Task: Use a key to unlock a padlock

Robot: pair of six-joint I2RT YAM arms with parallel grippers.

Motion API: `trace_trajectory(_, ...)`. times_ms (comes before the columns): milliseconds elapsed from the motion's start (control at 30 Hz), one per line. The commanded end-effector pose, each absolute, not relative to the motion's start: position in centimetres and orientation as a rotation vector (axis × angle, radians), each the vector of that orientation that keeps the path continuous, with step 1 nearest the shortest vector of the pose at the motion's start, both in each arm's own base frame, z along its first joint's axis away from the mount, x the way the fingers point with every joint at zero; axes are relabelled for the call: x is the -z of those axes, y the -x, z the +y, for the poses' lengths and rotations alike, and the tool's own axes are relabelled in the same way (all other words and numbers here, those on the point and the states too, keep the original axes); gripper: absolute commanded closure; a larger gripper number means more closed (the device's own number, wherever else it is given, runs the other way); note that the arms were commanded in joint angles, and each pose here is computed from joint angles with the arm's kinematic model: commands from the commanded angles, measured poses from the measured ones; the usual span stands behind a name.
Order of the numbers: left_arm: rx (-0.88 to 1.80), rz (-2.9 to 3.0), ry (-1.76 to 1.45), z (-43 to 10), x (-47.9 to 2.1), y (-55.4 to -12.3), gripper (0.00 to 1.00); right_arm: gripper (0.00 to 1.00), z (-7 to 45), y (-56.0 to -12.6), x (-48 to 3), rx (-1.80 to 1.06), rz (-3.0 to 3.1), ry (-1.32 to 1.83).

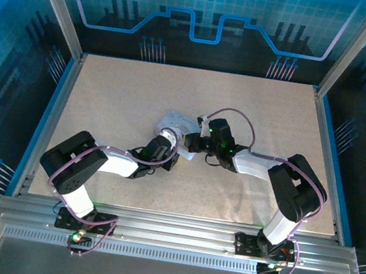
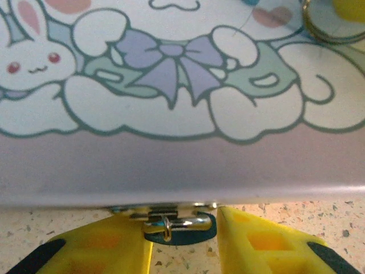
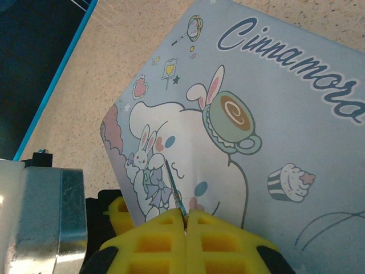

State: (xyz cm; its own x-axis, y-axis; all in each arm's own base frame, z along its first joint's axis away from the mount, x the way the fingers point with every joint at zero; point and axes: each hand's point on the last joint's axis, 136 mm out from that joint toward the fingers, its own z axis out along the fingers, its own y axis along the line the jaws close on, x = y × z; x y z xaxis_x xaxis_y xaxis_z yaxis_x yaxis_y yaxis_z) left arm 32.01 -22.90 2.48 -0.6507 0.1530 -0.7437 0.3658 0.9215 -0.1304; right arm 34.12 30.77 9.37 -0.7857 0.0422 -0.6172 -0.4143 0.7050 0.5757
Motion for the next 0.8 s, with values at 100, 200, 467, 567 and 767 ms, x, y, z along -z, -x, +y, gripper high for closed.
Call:
trace_trajectory(100,0.47,2.204,-0.362,-24.51,-4.77,-32.1,0.64,1.0,28.08,-30.61,-3.3,-0.847,2.549,0.266)
trace_trajectory(200,0.487,2.198,-0.355,-24.7,-5.02,-32.12,0.64,1.0,28.09,-30.57,-3.29,-0.848,2.55,0.267)
trace_trajectory(467,0.516,2.194,-0.343,-24.94,-5.15,-32.02,0.67,1.0,28.12,-30.59,-3.27,-0.85,2.548,0.266)
trace_trajectory(567,0.525,2.192,-0.335,-25.0,-5.19,-32.03,0.67,1.0,28.08,-30.55,-3.25,-0.85,2.548,0.266)
trace_trajectory(767,0.554,2.19,-0.31,-25.17,-5.59,-32.0,0.73,1.0,28.15,-30.62,-3.69,-0.862,2.527,0.266)
